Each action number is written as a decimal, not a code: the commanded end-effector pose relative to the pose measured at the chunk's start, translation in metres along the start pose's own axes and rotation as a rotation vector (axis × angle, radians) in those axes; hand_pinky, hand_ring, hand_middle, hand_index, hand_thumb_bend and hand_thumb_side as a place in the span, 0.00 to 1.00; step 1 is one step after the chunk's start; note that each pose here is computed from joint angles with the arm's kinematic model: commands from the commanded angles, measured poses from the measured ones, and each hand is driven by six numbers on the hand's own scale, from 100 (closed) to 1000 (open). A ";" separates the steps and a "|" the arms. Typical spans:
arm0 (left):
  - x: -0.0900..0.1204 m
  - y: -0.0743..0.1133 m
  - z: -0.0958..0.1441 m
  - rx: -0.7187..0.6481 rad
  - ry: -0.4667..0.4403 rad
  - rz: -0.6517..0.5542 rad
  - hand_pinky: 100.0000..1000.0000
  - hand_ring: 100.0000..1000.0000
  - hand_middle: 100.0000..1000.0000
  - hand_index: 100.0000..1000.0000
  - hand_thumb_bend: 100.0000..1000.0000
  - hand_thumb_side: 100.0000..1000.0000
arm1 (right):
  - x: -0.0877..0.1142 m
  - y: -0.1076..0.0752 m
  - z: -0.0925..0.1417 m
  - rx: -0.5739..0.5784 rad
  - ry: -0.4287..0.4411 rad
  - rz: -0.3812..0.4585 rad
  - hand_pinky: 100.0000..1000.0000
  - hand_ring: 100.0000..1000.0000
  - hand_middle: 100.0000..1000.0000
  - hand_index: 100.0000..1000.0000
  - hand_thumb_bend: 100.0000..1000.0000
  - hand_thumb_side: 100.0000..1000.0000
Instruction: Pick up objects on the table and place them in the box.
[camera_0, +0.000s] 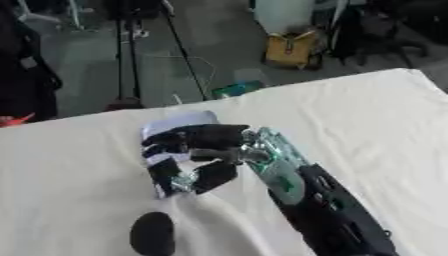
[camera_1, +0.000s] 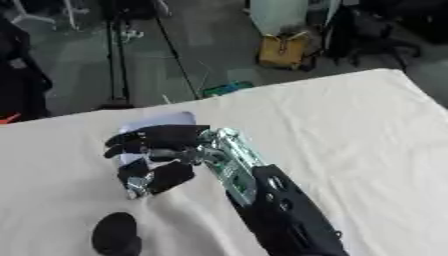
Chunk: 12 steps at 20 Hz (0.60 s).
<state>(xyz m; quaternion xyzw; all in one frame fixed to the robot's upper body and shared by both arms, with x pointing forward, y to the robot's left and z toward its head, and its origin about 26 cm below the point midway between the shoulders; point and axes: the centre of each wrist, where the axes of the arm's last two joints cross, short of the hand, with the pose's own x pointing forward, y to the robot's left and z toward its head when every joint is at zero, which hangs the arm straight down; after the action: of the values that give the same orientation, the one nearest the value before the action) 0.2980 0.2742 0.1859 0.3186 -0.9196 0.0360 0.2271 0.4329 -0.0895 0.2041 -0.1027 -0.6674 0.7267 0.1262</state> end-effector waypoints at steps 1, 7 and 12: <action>0.004 0.001 -0.006 -0.004 -0.027 0.007 0.98 1.00 1.00 0.89 0.00 0.99 | -0.006 -0.011 0.001 0.358 -0.256 0.261 1.00 1.00 1.00 1.00 0.00 0.98; 0.004 0.001 -0.006 -0.009 -0.025 0.011 0.98 1.00 1.00 0.89 0.00 0.99 | -0.007 -0.021 -0.001 0.401 -0.270 0.291 1.00 1.00 1.00 1.00 0.00 0.99; 0.005 0.000 -0.005 -0.011 -0.024 0.017 0.98 1.00 1.00 0.90 0.00 0.99 | -0.007 -0.031 -0.001 0.418 -0.278 0.323 1.00 1.00 1.00 1.00 0.00 1.00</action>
<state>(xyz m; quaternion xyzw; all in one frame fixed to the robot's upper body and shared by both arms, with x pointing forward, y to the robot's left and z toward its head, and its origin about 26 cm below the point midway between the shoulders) 0.2982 0.2725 0.1856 0.3134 -0.9209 0.0318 0.2298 0.4409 -0.0871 0.2210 -0.1102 -0.6360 0.7573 0.0989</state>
